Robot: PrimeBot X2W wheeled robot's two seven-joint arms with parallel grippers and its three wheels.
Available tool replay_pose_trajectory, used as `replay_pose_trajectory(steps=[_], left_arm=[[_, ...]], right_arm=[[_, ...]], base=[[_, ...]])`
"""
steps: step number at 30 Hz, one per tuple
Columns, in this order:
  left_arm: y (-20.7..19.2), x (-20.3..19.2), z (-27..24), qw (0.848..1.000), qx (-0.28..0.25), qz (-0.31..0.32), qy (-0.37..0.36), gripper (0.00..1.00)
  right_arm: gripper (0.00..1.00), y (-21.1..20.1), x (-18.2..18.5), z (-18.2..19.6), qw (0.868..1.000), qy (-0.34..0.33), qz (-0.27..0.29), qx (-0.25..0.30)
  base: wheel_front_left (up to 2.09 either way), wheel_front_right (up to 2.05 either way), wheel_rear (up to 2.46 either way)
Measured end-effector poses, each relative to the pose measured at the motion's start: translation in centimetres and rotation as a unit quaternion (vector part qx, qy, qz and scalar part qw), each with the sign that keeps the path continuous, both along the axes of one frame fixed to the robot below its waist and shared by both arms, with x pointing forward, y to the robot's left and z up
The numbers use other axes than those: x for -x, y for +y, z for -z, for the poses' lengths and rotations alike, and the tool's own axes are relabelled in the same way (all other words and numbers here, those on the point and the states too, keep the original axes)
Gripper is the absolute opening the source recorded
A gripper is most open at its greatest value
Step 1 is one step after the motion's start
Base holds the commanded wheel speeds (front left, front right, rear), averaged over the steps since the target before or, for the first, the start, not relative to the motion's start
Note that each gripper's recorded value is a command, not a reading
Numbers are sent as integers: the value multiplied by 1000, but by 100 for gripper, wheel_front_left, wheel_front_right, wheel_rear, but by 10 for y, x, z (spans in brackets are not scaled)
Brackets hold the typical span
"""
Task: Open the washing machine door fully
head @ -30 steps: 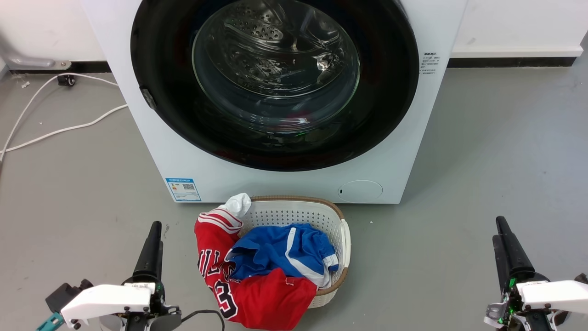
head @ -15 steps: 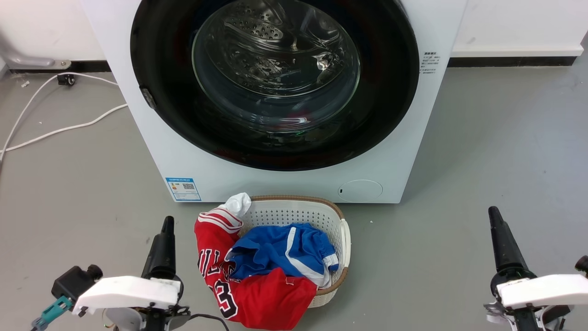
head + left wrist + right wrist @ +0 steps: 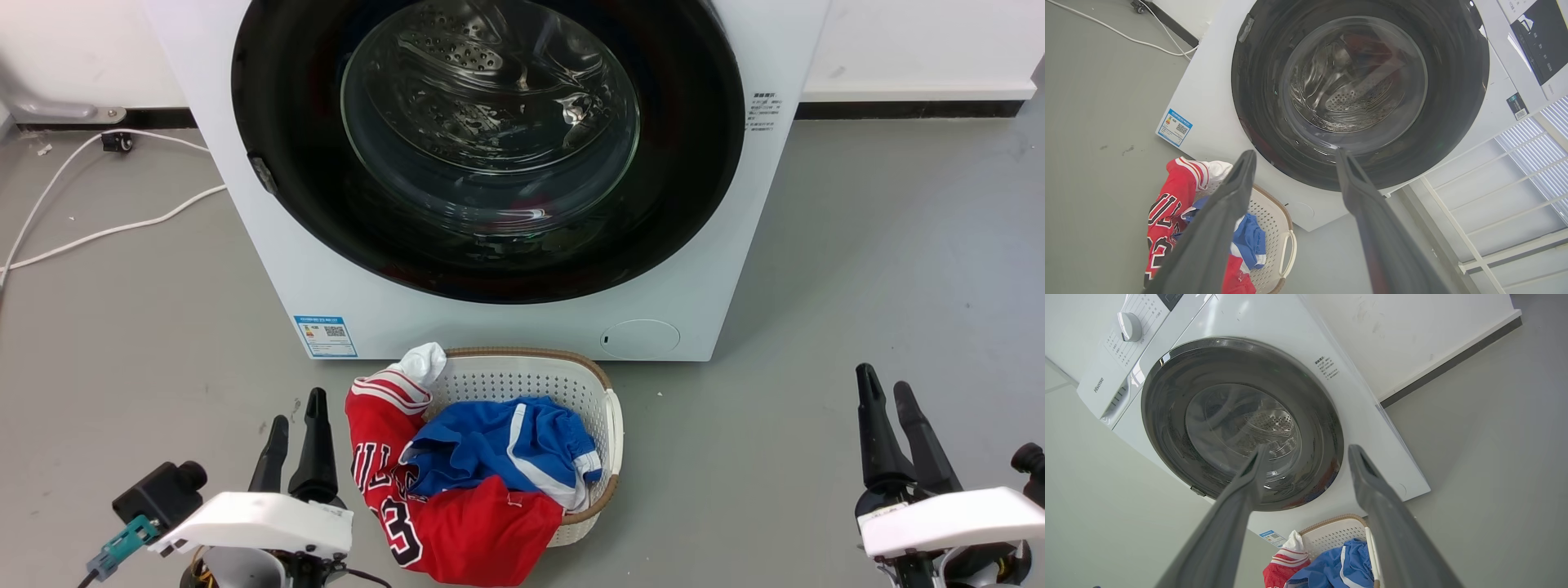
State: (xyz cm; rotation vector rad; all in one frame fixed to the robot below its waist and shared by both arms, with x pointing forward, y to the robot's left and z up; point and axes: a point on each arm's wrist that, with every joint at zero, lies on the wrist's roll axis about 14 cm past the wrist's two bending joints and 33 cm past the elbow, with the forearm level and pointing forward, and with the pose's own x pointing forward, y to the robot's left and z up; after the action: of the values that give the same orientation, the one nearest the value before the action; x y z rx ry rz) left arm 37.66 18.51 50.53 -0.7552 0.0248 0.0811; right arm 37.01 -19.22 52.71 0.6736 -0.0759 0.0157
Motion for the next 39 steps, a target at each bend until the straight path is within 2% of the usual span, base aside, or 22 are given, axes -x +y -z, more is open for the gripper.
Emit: replay_pose_trajectory(steps=[15,39], left_arm=[[-5,0,-12,994,-104,-1,-22,100],[-18,4,-24,973,-221,15,-60,100]], right_arm=[[100,2,3,-15,995,-30,6,99],[100,2,11,-26,978,-59,17,197]], base=[[0,0,0],[0,0,0]])
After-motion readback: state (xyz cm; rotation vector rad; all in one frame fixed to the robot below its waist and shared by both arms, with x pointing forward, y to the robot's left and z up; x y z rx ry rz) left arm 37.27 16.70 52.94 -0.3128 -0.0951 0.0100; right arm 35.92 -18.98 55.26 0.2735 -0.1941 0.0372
